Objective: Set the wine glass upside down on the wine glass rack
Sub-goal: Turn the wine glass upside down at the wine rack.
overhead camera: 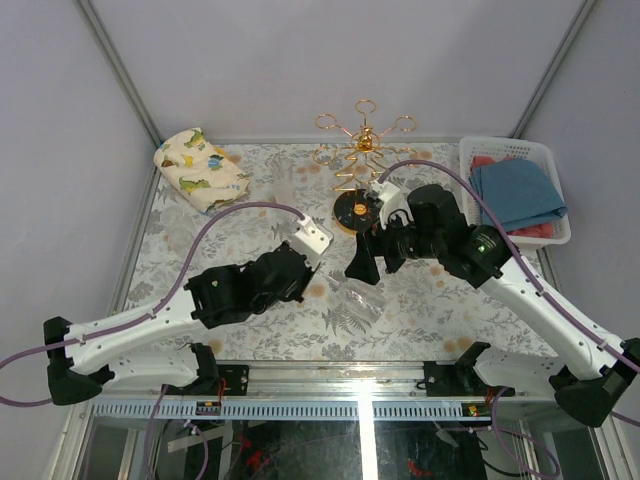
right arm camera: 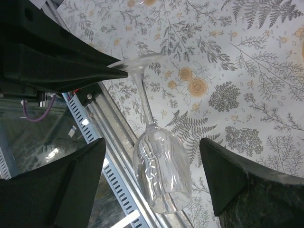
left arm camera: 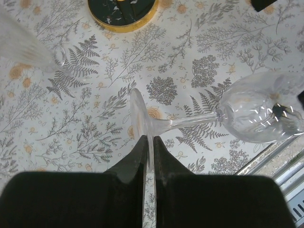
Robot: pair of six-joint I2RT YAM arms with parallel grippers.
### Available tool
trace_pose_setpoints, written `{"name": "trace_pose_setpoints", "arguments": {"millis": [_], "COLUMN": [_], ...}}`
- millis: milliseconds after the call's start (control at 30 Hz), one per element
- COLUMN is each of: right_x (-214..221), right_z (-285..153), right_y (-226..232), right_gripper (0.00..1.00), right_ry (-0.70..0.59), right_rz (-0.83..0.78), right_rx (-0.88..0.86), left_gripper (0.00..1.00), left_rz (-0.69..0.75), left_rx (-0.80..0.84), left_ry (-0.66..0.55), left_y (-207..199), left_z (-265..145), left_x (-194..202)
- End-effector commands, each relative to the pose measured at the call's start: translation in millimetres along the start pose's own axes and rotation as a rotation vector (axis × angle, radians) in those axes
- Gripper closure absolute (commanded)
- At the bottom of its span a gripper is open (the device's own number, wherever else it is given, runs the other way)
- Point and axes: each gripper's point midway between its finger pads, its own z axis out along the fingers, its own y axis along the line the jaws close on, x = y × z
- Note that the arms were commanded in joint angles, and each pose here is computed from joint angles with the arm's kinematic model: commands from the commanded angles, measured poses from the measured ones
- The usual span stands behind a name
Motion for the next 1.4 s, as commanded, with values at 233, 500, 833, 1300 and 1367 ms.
{"name": "trace_pose_setpoints", "arguments": {"millis": [233, 500, 833, 1300, 1367], "right_x": [-12, -26, -22, -10, -13], "right_z": [-9, -26, -30, -19, -19], "right_y": [-9, -25, -31, -9, 4], "right_gripper": [0.12, 0.16, 0.18, 0.25, 0.29], "right_ry": [-0.123, -0.363, -0.387, -0.340, -0.358], "right_rz": [-0.139, -0.307, -0.468, -0.709, -0.740], "right_rx": [0.036, 0.130, 0.160, -0.002, -0.075], "left_gripper": [1.00, 1.00, 1.00, 1.00, 1.00], "left_rz": [0.130, 0.201, 0.247, 0.322, 0.333], "left_rx": [0.108, 0.156, 0.211, 0.288, 0.308], "left_ry": [-0.088, -0.097, -0.101, -0.080, -0.083], "left_y": [-26, -32, -42, -52, -55], "left_z": [-6, -9, -8, -11, -13], "left_x": [-29, -33, -36, -32, -31]}}
